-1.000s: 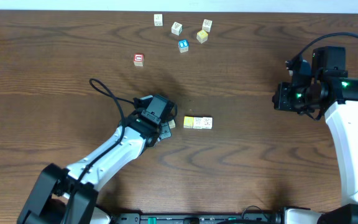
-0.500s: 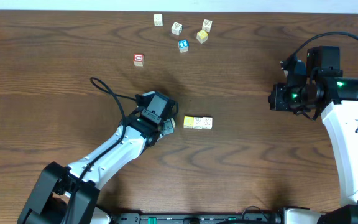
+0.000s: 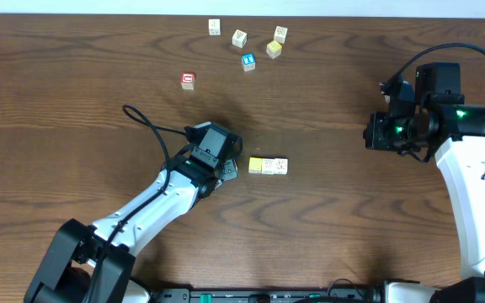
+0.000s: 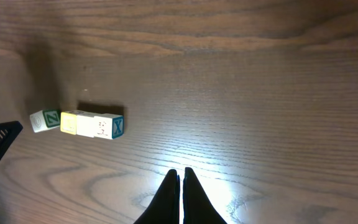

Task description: Lift 4 blocks

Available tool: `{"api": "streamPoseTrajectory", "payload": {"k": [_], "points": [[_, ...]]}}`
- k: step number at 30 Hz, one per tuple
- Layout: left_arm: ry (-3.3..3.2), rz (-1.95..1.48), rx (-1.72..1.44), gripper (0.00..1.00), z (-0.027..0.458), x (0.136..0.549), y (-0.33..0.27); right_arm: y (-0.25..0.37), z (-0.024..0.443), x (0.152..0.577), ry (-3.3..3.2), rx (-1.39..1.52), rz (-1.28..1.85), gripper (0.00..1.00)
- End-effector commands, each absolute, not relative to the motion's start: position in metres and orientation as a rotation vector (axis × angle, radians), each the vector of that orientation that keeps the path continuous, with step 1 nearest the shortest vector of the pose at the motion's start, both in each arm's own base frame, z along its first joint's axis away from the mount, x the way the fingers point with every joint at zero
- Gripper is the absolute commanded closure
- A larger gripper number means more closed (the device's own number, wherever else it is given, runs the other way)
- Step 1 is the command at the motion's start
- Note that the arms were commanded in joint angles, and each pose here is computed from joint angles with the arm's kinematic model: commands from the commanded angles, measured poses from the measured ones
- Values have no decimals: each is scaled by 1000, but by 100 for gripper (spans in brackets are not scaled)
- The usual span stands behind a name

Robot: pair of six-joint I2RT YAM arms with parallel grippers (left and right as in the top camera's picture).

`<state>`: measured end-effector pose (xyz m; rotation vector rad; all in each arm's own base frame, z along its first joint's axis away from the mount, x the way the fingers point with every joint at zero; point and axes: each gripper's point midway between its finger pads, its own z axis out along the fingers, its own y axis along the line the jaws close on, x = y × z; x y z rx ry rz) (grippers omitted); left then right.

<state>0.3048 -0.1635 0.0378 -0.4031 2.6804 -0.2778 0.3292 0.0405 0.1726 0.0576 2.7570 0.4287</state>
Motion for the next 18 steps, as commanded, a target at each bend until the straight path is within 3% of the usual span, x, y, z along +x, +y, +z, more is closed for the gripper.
{"api": "streamPoseTrajectory", "payload": {"k": [1, 18], "points": [[2675, -287, -411, 93, 39, 311, -168, 51, 173, 327, 2759, 37, 465, 98], [2665, -270, -419, 93, 29, 317, -169, 51, 173, 327, 2759, 37, 465, 98]]}}
